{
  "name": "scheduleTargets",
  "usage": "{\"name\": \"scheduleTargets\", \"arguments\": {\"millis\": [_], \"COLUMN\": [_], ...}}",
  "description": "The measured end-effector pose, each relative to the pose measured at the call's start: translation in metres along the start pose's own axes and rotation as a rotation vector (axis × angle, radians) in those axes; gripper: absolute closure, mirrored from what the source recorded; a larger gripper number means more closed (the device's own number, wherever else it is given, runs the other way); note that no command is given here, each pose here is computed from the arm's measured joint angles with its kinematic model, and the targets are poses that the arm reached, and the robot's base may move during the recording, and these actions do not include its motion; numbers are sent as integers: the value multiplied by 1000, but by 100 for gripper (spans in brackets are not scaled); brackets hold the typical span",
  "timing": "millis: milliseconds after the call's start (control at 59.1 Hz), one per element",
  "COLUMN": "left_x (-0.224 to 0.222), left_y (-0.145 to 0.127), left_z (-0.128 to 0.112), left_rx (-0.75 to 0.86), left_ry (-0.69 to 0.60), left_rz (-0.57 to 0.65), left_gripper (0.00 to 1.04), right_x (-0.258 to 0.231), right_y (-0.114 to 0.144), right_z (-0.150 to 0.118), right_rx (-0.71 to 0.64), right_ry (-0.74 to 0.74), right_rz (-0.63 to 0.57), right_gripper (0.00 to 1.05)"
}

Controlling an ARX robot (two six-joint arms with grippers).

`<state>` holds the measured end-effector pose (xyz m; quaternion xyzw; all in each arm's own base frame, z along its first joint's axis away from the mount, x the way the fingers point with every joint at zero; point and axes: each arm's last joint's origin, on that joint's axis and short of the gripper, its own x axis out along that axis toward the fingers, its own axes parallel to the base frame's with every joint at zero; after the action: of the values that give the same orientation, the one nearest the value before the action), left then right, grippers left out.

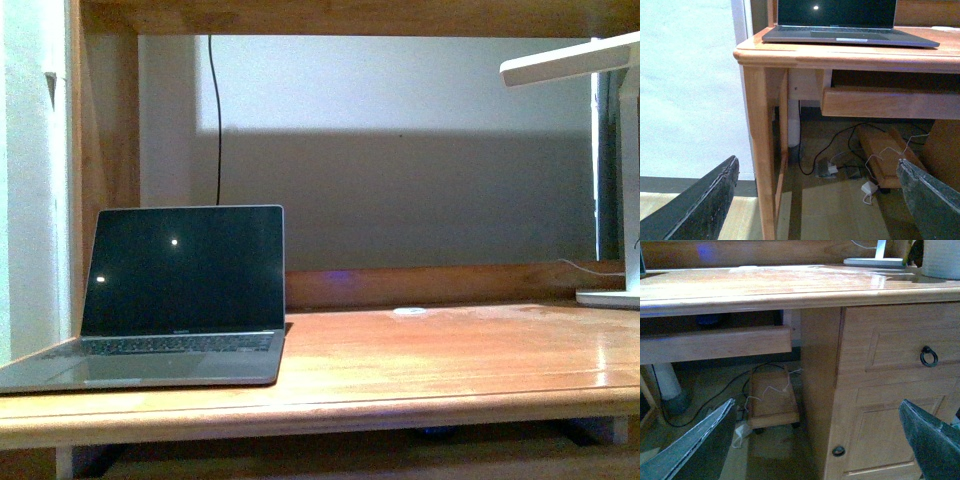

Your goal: Place mouse

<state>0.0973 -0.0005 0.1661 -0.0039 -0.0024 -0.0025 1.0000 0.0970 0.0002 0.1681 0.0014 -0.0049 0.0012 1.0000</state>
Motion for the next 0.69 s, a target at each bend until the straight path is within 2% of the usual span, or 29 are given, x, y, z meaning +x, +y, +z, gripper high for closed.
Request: {"name": "scheduleTargets", "arguments": {"millis": [102, 203, 322, 406, 609, 694], "left_x": [0, 3, 14, 28, 81, 106], "left_y": [0, -2, -8, -9, 0, 0], "left_z": [0, -3, -7, -9, -20, -26], "left_rx": [-3, -137, -123, -10, 356, 531], "left_ry": [5, 212, 284, 293, 255, 196], "left_rz": [-6, -87, -151, -228, -231, -251], "left_gripper": [8, 8, 8, 8, 8, 8], "right_x": [0, 0, 0, 0, 0, 0], "right_y": [0, 0, 0, 0, 0, 0], "right_z": [0, 0, 0, 0, 0, 0], "right_rx": [0, 0, 0, 0, 0, 0], "right_ry": [0, 0, 0, 0, 0, 0], "right_rz": [0, 1, 0, 0, 0, 0], "right_gripper": [7, 7, 7, 7, 7, 7]}}
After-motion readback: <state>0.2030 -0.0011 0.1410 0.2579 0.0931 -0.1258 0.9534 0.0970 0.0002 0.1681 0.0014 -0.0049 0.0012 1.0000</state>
